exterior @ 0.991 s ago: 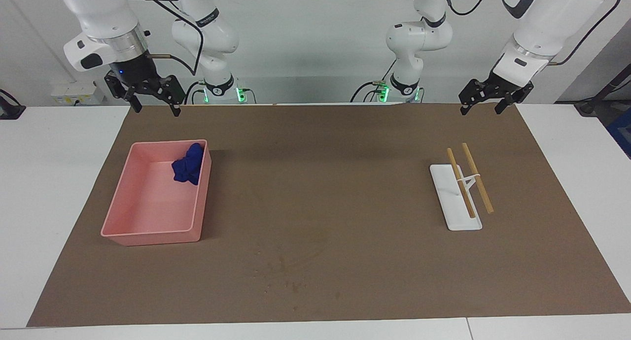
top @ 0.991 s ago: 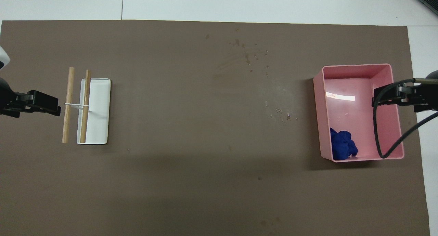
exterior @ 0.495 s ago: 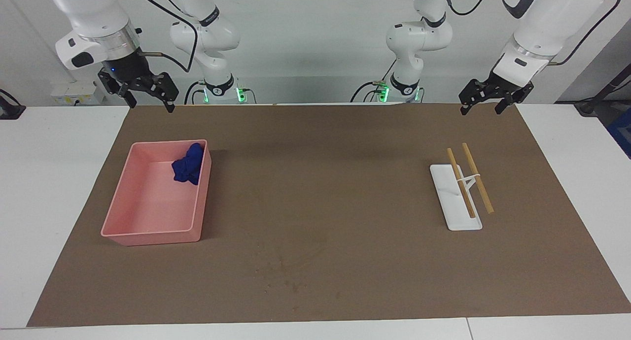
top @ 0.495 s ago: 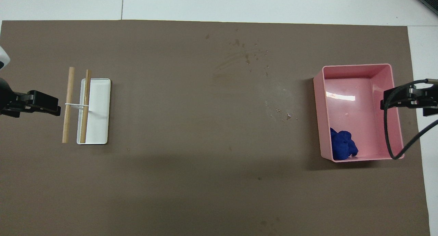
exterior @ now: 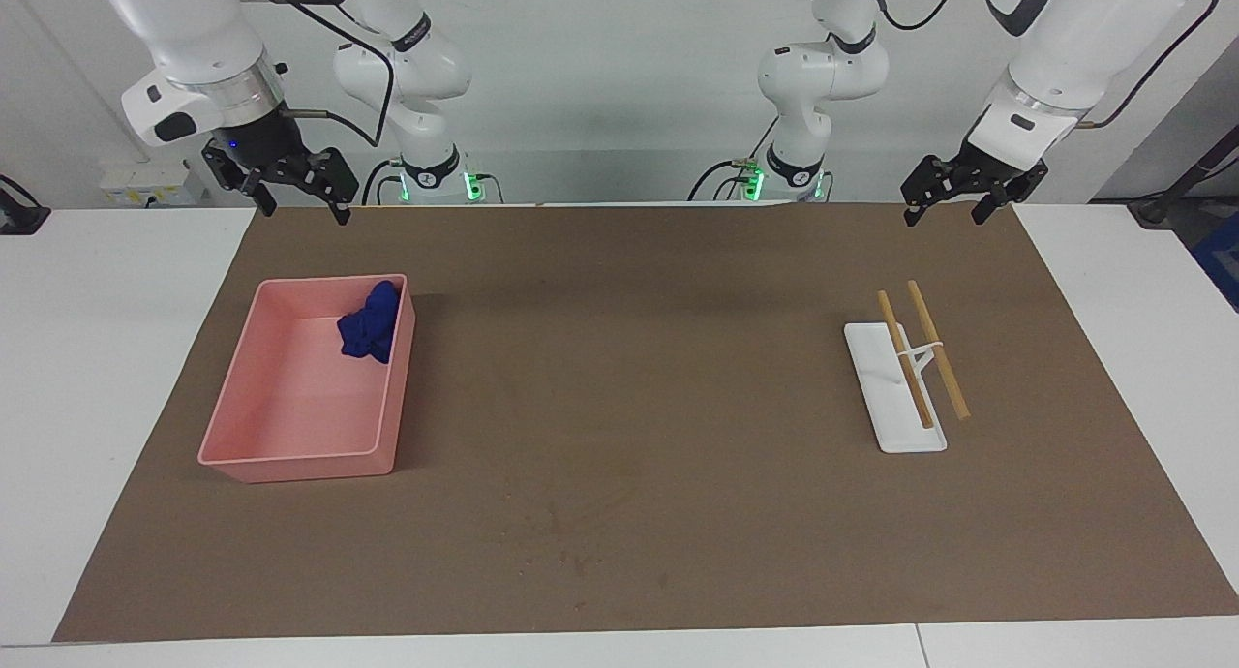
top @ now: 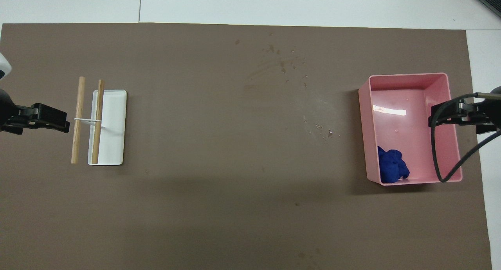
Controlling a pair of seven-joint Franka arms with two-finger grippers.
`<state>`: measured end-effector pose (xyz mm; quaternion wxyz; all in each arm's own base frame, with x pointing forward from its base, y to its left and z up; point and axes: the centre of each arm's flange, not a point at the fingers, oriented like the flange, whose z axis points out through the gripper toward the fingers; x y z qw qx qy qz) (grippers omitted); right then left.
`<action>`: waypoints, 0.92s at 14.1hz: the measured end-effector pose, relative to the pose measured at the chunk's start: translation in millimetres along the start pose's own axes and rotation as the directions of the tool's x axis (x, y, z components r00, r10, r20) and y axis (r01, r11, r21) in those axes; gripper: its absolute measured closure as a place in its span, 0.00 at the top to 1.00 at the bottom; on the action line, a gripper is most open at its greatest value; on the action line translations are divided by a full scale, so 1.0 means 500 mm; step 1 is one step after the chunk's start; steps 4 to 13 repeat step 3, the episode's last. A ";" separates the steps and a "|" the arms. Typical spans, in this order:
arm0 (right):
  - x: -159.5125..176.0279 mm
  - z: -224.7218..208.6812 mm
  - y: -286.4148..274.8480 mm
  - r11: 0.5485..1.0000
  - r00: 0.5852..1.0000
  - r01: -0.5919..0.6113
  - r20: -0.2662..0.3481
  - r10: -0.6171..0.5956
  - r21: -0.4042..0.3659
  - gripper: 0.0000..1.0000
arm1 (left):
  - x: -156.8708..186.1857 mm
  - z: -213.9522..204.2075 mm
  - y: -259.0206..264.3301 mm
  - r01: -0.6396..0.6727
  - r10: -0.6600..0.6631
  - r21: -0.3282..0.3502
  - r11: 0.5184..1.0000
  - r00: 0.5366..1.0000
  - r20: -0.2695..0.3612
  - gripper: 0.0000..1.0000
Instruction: Wipe water with towel using both arms
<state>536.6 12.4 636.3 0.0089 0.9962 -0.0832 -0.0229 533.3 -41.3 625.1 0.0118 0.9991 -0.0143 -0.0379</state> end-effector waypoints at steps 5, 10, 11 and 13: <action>0.000 0.005 -0.001 1.000 1.000 0.001 0.000 -0.001 0.000 1.00 | 0.000 0.000 0.000 0.000 0.000 0.000 1.000 1.000 0.000 1.00; 0.000 0.005 -0.001 1.000 1.000 0.001 0.000 -0.001 0.000 1.00 | 0.000 0.000 0.000 0.000 0.000 0.000 1.000 1.000 0.000 1.00; 0.000 0.005 -0.001 1.000 1.000 0.001 0.000 -0.001 0.000 1.00 | 0.000 0.000 0.000 0.000 0.000 0.000 1.000 1.000 0.000 1.00; 0.000 0.005 -0.001 1.000 1.000 0.001 0.000 -0.001 0.000 1.00 | 0.000 0.000 0.000 0.000 0.000 0.000 1.000 1.000 0.000 1.00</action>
